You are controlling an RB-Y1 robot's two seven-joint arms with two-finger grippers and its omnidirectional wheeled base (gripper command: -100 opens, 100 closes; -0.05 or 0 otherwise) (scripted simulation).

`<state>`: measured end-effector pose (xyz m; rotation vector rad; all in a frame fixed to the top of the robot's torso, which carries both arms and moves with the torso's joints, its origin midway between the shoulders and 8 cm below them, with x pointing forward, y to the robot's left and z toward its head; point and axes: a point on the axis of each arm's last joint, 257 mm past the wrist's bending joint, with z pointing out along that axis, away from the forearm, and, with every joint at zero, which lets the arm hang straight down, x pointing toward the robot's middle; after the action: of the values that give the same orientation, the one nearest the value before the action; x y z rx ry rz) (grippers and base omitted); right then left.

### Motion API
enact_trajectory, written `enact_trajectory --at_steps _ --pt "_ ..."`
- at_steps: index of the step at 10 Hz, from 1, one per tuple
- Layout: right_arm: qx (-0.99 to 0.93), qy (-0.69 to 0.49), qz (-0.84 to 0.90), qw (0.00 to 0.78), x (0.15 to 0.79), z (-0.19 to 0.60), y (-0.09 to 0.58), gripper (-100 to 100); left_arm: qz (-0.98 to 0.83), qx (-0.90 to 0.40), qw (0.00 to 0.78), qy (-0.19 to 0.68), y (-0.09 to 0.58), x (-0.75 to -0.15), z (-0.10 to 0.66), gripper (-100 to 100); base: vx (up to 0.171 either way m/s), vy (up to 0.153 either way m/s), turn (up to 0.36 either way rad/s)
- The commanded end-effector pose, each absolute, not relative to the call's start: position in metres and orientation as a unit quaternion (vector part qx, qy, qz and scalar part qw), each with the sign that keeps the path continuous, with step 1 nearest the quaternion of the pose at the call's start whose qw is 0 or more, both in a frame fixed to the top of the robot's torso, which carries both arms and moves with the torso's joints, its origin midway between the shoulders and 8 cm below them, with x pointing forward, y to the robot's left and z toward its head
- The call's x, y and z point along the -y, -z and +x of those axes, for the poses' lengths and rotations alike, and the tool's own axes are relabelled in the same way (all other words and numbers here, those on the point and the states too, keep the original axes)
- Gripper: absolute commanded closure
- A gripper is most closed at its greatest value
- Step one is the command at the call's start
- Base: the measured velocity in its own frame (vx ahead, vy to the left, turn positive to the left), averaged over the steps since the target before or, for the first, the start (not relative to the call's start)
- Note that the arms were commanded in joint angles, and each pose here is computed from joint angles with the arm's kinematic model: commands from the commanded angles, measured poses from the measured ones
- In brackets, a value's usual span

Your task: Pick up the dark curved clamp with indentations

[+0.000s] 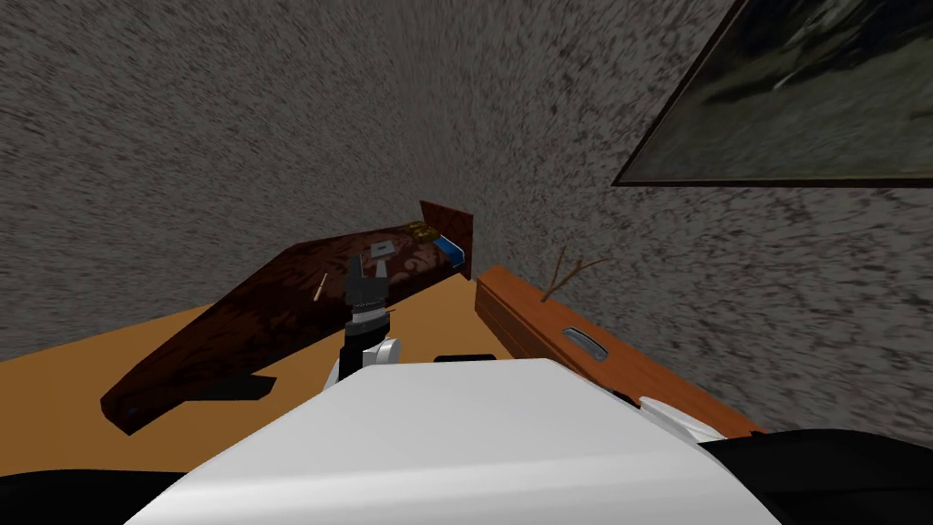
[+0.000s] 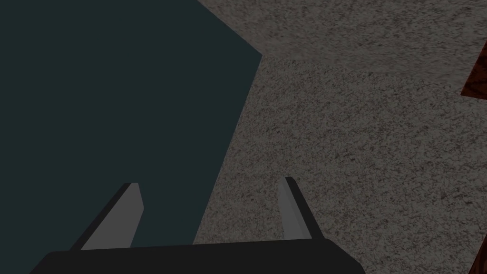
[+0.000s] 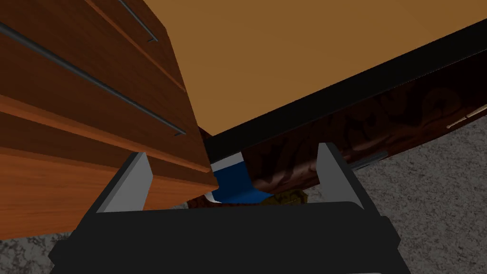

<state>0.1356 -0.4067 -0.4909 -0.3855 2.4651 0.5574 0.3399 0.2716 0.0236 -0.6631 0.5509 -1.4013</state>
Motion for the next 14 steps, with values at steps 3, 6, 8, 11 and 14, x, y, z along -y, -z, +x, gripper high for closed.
enact_trajectory --at_steps 3,6,8,11,14 --pt "-0.943 -0.158 -0.168 0.242 0.464 0.109 0.499 -100 -0.295 -0.245 0.680 0.624 -0.024 -0.272 0.340 0 0.084 -0.021 0.105" --pt "-0.954 -0.107 -0.202 0.192 0.520 0.085 0.499 -100 -0.295 -0.245 0.680 0.624 -0.024 -0.272 0.340 0 0.082 -0.026 0.120" --pt "-0.963 -0.069 -0.208 0.156 0.563 0.064 0.496 -100 -0.295 -0.245 0.680 0.624 -0.024 -0.272 0.340 0 0.093 -0.045 0.138" --pt "-0.966 -0.031 -0.232 0.113 0.605 0.043 0.488 -100 -0.295 -0.245 0.680 0.624 -0.024 -0.272 0.340 0 0.075 -0.043 0.108" --pt "-0.968 -0.007 -0.235 0.086 0.630 0.027 0.483 -100 -0.295 -0.245 0.680 0.624 -0.024 -0.272 0.340 0 0.056 -0.036 0.038"
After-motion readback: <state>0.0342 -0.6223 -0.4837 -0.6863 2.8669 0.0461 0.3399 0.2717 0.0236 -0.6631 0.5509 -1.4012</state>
